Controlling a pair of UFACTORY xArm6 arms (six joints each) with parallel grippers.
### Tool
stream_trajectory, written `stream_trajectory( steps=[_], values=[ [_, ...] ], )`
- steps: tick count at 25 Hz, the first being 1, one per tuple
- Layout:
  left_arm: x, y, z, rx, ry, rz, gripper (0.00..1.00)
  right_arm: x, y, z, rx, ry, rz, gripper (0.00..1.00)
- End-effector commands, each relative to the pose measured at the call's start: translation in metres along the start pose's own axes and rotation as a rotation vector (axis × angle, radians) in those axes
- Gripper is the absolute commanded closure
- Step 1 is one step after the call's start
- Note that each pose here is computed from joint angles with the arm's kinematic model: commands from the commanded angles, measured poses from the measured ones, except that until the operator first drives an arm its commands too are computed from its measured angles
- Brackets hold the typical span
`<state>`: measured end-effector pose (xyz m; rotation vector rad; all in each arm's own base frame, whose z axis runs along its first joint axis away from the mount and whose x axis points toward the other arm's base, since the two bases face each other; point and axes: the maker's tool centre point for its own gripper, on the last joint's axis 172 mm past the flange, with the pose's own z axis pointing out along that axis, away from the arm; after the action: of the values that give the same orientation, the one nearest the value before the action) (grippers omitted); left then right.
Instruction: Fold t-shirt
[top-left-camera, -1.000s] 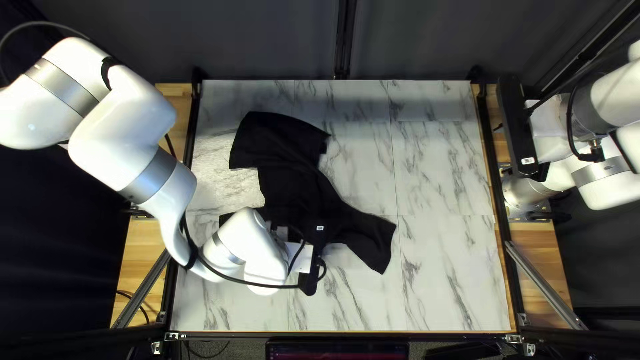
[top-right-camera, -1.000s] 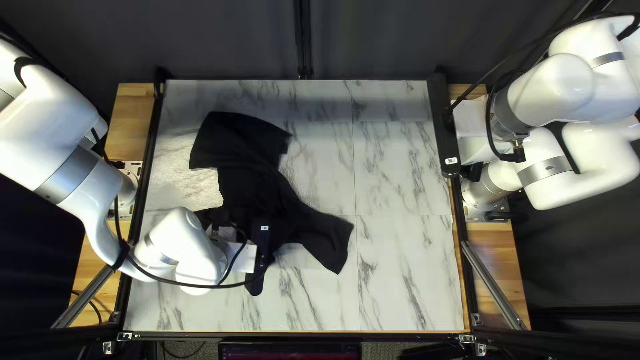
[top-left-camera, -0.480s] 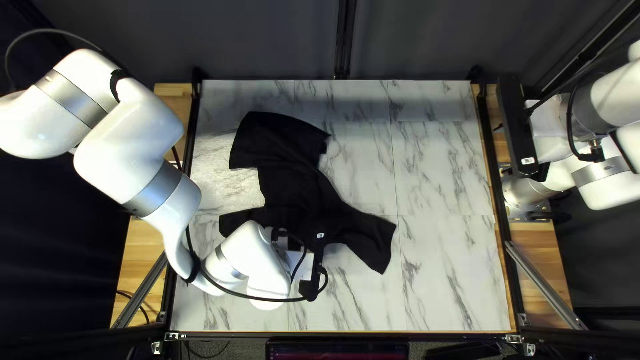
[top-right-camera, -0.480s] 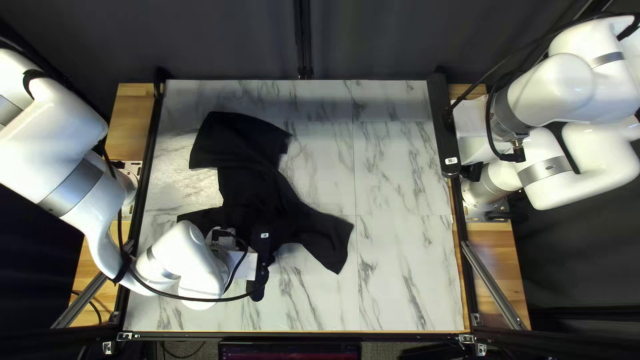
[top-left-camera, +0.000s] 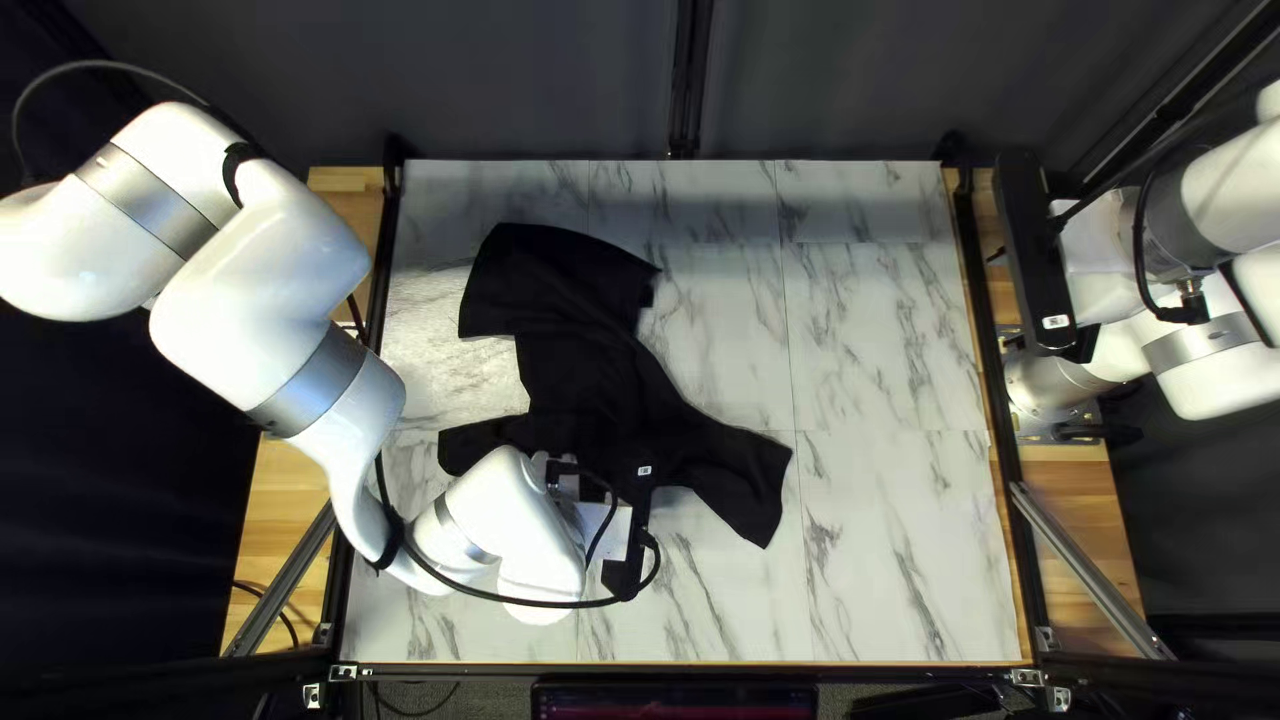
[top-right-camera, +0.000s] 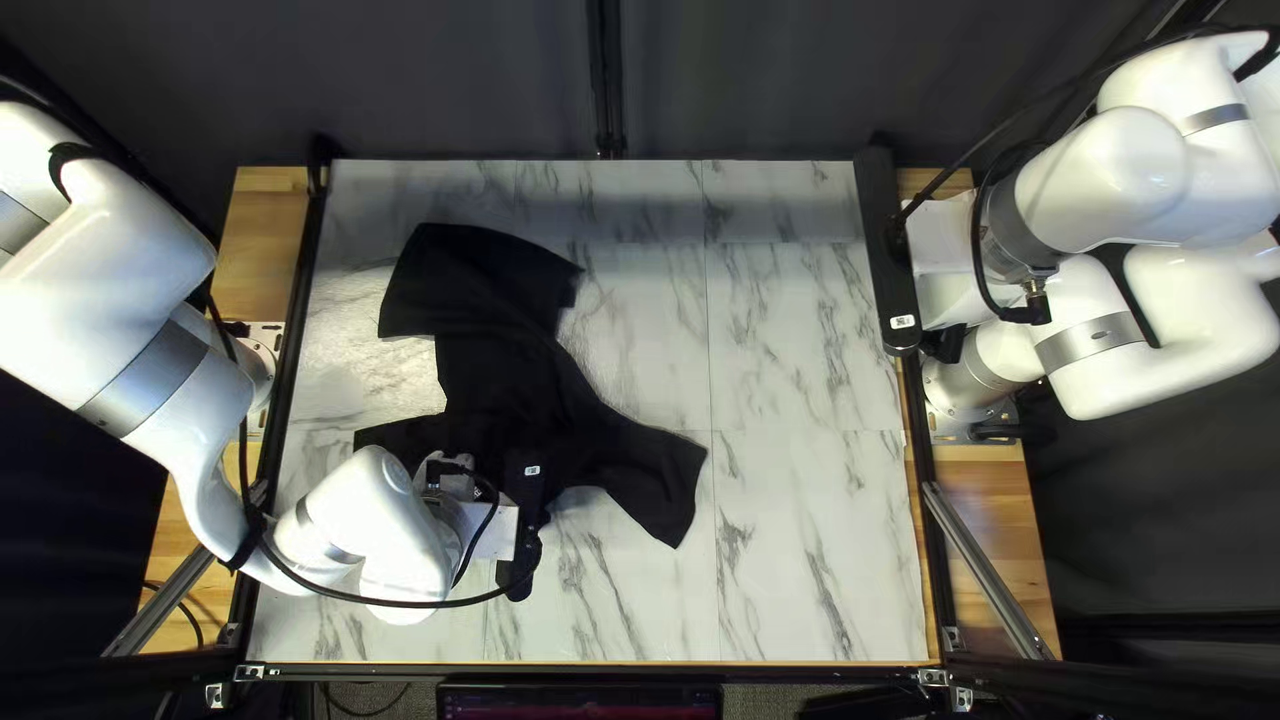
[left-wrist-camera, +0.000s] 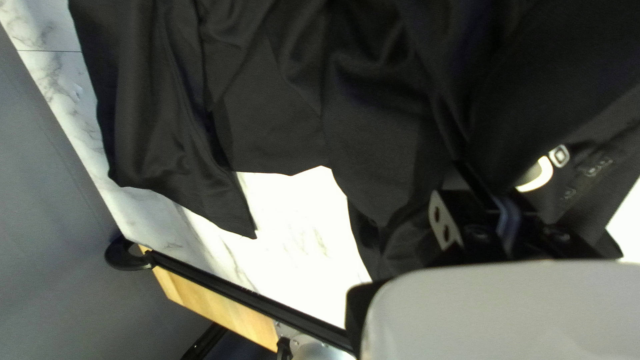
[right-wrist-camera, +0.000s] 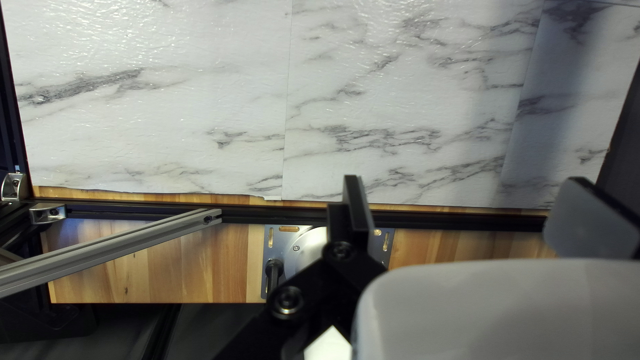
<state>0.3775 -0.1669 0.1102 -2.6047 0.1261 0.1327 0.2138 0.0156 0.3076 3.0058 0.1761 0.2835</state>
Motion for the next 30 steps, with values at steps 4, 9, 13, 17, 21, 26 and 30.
stream_trajectory(
  steps=[4,9,13,17,21,26,30],
  values=[
    [0.0,0.029,-0.023,0.01,-0.01,-0.007,1.0,0.0,0.0,0.0,0.0,0.0,0.0,0.0],
    [-0.002,0.051,-0.036,-0.019,-0.023,-0.042,0.15,0.0,0.0,0.0,0.0,0.0,0.0,0.0],
    [-0.004,0.045,-0.052,-0.04,-0.023,-0.056,0.0,0.0,0.0,0.0,0.0,0.0,0.0,0.0],
    [-0.007,0.015,-0.064,-0.055,-0.01,-0.052,0.0,0.0,0.0,0.0,0.0,0.0,0.0,0.0],
    [-0.011,-0.044,-0.061,-0.09,0.029,-0.031,0.0,0.0,0.0,0.0,0.0,0.0,0.0,0.0],
    [-0.012,-0.129,-0.02,-0.125,0.064,0.006,0.0,0.0,0.0,0.0,0.0,0.0,0.0,0.0],
    [-0.025,-0.177,0.029,-0.155,0.074,0.049,0.0,0.0,0.0,0.0,0.0,0.0,0.0,0.0]
  ],
)
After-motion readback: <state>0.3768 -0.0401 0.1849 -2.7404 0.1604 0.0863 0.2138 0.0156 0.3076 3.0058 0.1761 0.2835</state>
